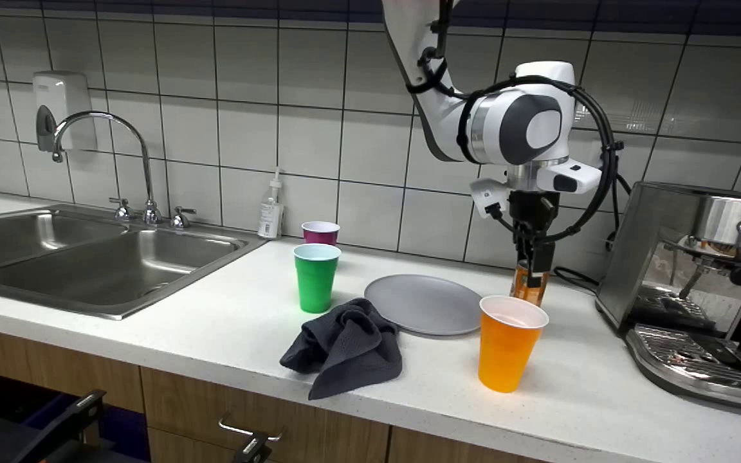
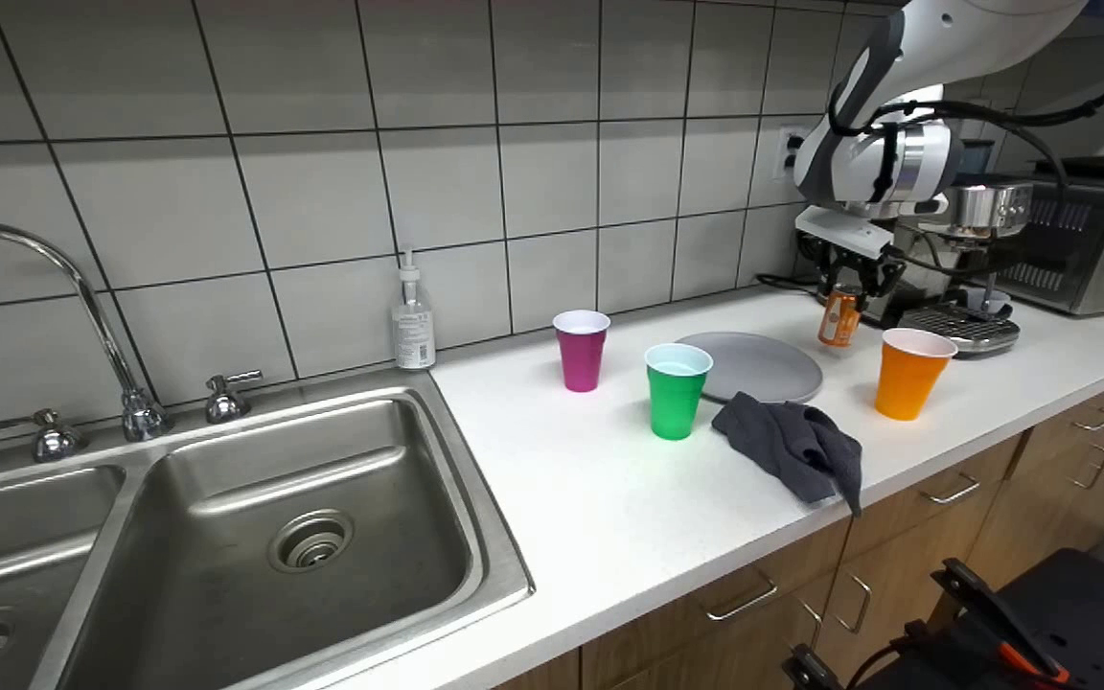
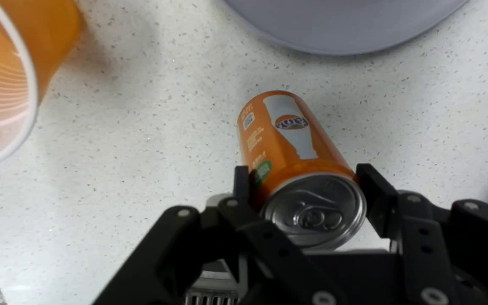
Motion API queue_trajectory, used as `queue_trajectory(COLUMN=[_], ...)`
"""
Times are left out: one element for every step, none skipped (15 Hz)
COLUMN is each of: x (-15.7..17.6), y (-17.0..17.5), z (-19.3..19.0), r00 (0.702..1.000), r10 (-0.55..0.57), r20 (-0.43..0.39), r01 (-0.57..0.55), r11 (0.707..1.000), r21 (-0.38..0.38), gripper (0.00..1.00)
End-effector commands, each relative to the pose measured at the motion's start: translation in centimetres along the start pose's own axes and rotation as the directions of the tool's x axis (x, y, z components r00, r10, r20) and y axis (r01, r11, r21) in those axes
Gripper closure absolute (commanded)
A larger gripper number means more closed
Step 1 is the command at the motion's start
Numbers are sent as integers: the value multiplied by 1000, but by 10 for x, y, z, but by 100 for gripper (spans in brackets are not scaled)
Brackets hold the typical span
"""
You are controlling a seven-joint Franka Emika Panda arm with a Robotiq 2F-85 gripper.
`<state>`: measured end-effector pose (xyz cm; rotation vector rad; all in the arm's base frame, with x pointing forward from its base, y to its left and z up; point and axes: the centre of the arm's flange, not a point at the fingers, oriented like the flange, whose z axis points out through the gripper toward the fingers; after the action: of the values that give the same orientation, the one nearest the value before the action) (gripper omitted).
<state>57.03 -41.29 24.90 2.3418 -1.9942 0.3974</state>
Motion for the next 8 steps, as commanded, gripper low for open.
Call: queue_trajectory(x=[10,11,12,13,14,15,15,16], y=[3,4,5,6,7,7,8,8], z=[-7,-6,-6,-5,-5,-4,-3,-3], r00=[1000,1000,1000,1000,999,999,999,999], r10=[23,26,28,31,33,34,36,37], r20=[5,5,5,5,5,5,6,6], r01=[-23,-26,-29,-31,-33,-35,-36,-37], r11=[1000,1000,1000,999,999,999,999,999], r21=[16,14,12,11,11,10,9,8], gripper=[61,61,61,61,61,61,61,61])
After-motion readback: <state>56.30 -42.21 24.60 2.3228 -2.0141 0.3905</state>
